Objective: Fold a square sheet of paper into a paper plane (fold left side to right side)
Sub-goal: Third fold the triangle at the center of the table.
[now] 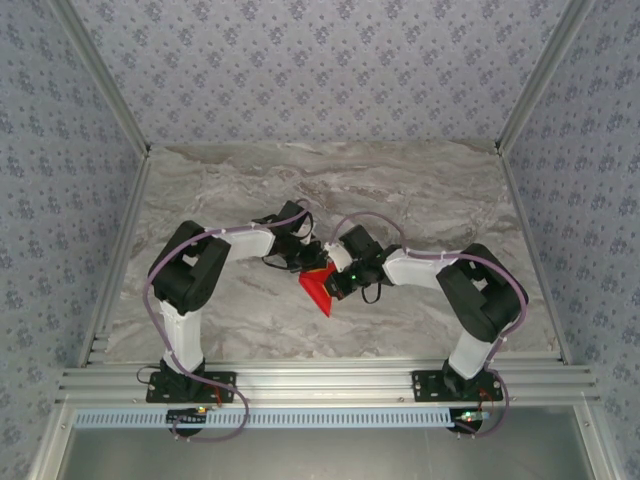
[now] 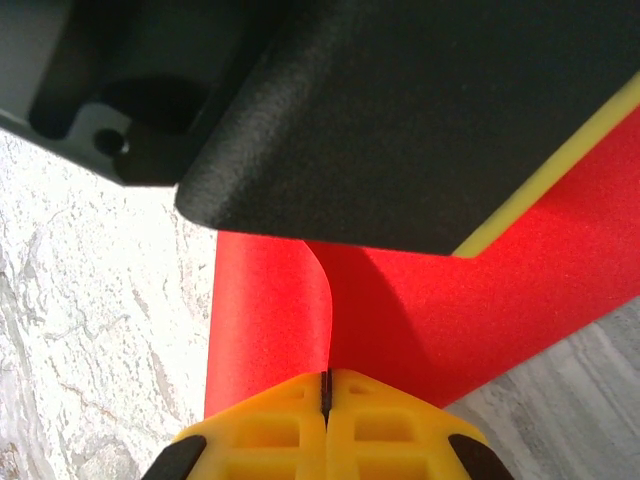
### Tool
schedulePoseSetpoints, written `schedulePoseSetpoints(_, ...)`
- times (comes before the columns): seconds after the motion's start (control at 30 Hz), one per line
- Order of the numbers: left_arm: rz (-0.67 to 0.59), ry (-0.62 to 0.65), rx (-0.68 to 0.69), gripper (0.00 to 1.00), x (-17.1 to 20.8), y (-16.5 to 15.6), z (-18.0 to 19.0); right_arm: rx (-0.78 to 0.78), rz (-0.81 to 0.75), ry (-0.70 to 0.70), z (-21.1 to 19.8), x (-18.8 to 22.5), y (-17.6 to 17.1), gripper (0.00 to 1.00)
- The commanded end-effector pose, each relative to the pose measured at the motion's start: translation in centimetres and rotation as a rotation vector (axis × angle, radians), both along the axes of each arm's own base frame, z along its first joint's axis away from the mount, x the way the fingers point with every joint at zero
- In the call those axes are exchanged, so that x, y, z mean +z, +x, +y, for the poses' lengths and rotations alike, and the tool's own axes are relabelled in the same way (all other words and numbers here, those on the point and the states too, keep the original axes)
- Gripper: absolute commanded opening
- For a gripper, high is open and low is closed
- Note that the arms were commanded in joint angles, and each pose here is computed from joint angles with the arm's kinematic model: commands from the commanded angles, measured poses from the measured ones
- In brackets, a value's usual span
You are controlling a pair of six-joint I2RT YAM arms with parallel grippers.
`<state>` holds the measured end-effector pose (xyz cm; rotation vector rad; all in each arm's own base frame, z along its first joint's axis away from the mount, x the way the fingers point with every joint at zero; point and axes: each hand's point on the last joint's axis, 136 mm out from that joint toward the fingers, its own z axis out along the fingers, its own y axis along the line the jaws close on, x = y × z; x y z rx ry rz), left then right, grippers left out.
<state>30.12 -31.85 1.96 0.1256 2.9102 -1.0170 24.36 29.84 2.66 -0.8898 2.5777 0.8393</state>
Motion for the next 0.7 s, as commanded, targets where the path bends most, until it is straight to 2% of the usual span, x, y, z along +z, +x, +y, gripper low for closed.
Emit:
schedulePoseSetpoints(0.0,0.001,-0.003,-0.031,0.12,0.00,-0.79,-0.61,0.011,0.051,-0.062,-0.40,-2.04,-1.42,0.00)
schedulePoseSetpoints(0.67,0.002,0.006,-0.023,0.11,-0.29,-0.91,-0.35,0.018,0.031,-0.003,-0.07,-1.47,-1.86,0.00)
